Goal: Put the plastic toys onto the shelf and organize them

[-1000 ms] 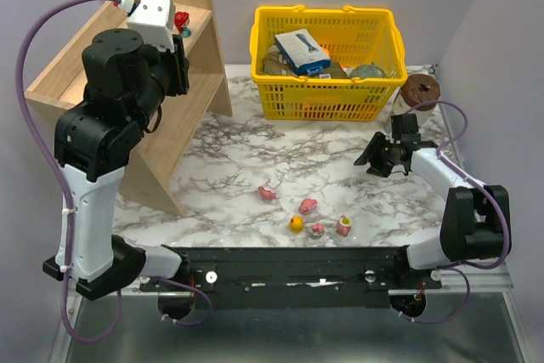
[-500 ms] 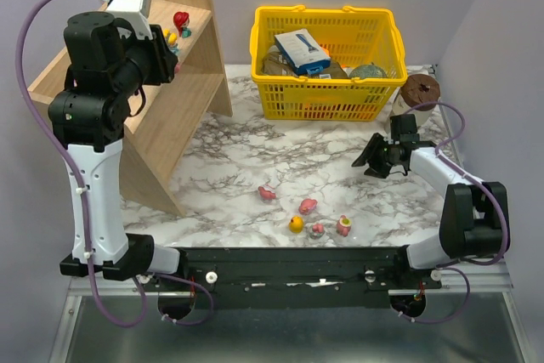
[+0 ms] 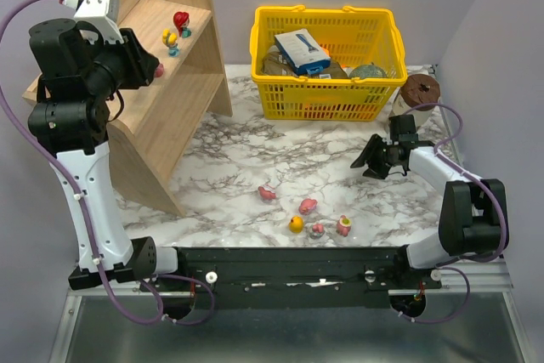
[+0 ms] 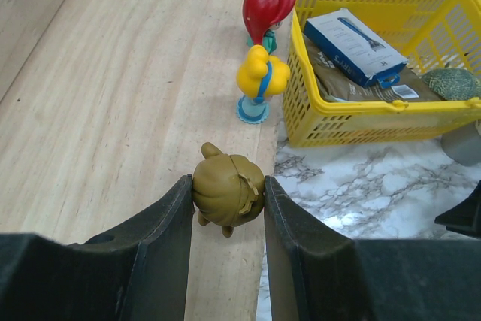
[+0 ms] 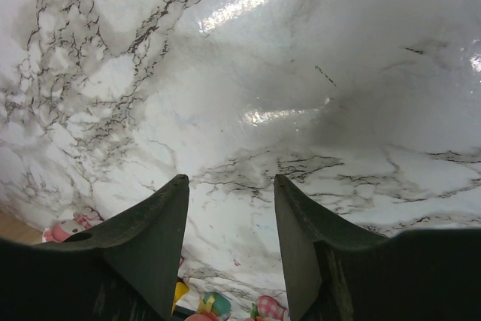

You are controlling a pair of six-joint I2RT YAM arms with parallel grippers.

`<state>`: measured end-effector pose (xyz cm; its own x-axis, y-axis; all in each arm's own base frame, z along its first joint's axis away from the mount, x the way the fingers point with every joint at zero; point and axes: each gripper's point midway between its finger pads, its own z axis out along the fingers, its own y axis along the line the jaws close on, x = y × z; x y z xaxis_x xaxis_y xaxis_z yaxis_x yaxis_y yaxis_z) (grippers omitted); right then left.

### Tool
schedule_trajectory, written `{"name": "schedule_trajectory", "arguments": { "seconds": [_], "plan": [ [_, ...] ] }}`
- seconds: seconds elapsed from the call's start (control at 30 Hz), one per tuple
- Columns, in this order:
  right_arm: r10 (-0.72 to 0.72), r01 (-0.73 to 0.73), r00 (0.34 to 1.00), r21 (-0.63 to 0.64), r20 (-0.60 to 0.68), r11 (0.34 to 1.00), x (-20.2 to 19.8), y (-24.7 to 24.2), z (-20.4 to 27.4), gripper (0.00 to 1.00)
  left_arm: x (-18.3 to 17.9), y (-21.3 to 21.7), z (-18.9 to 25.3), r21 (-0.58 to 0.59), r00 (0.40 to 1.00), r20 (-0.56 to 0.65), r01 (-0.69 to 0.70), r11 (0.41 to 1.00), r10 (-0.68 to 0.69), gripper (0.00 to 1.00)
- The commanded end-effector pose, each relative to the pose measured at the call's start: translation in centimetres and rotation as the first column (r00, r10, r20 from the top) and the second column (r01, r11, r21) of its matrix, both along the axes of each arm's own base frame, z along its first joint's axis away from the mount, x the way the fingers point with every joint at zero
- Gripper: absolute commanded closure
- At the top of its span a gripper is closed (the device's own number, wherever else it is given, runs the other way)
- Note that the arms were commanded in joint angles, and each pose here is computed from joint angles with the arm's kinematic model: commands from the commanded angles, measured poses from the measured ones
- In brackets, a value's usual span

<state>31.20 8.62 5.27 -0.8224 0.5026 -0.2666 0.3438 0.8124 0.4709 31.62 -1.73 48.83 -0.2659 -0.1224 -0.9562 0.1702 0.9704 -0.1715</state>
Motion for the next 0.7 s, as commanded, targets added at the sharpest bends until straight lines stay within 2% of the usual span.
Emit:
{"name": "schedule_trajectory", "arguments": {
  "seconds": [0.0,0.13,0.23,0.33,0.67],
  "plan": [
    [0.013,-0.013,1.000,0.001,0.011,1.000,0.4,-0.1,0.3,0.42,-0.8,-0.7,0.9,-0.027,0.999,0.028,0.046,0.999,-0.045,1.00],
    [0.010,-0.010,1.000,-0.005,0.011,1.000,0.3,-0.2,0.2,0.42,-0.6,-0.7,0.6,-0.041,0.999,0.002,0.043,0.998,-0.043,0.99],
    [0.009,-0.009,1.000,-0.006,0.007,1.000,0.3,-0.2,0.1,0.43,-0.4,-0.7,0.4,-0.059,0.999,-0.007,0.038,0.998,-0.039,0.87],
    [0.010,-0.010,1.000,-0.005,0.005,1.000,0.3,-0.2,0.0,0.42,-0.1,-0.6,0.1,-0.065,0.999,-0.021,0.037,0.997,-0.038,0.83],
    [0.009,-0.009,1.000,-0.004,-0.001,1.000,0.3,-0.2,-0.3,0.42,1.0,-0.1,-0.7,-0.086,0.998,-0.057,0.003,0.996,-0.008,0.79]
  ]
}}
